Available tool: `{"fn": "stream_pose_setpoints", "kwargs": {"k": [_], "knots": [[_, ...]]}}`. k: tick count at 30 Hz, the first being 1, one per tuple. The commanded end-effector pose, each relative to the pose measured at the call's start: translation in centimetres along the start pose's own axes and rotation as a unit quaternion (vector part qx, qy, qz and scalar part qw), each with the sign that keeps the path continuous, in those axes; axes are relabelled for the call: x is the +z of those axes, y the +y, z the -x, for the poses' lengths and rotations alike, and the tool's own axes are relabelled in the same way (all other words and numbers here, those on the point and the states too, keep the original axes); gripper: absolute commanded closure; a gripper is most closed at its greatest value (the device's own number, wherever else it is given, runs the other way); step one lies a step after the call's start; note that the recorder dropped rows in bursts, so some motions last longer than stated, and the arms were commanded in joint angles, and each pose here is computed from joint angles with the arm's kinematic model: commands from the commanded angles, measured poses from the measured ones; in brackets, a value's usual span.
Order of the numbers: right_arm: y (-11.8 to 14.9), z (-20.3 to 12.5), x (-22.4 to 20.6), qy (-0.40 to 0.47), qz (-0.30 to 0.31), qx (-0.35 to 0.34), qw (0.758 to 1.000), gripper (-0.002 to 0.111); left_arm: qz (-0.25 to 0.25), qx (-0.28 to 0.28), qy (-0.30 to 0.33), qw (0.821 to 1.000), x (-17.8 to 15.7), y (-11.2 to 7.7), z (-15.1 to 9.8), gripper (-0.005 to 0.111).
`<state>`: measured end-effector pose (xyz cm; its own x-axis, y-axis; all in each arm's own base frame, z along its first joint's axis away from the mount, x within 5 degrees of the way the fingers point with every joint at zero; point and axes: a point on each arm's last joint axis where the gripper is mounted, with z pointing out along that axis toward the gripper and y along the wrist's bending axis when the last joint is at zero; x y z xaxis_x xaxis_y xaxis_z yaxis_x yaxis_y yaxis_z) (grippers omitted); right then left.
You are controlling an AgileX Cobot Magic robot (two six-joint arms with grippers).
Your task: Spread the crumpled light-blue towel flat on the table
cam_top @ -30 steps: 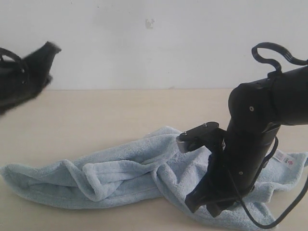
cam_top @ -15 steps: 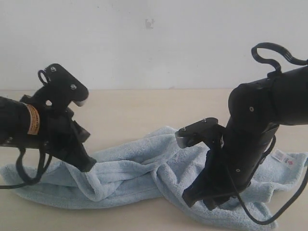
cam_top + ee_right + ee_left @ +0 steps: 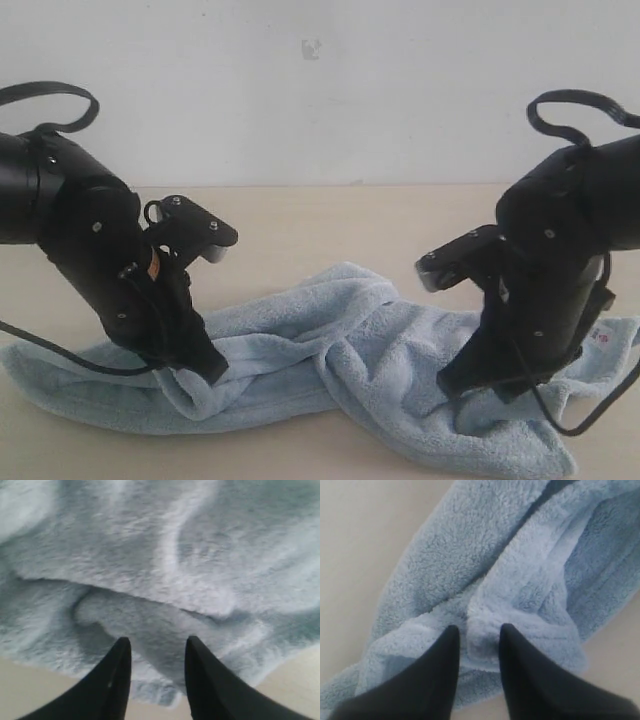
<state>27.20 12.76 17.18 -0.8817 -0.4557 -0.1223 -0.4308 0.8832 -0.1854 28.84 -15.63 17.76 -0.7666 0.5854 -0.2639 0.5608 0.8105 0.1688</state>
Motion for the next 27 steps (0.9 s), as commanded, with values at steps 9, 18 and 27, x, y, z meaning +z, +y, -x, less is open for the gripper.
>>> {"fn": "stream_pose_setpoints", "kwargs": {"k": [9,18,27], "knots": [[-5.8,-0.4,0.8,-0.006,0.023,0.146,0.989,0.073,-0.017,-0.05,-0.012,0.999,1.1,-0.5,1.0,0.036],[-8.2,-0.5,1.1,-0.033,0.0,0.184,0.982,0.073,-0.01,-0.043,-0.008,0.999,0.7,-0.3,1.2,0.099],[-11.0,-1.6,1.4,-0.042,0.156,0.271,0.949,0.073,0.054,-0.025,-0.12,0.991,-7.0,1.8,1.5,0.102]]}}
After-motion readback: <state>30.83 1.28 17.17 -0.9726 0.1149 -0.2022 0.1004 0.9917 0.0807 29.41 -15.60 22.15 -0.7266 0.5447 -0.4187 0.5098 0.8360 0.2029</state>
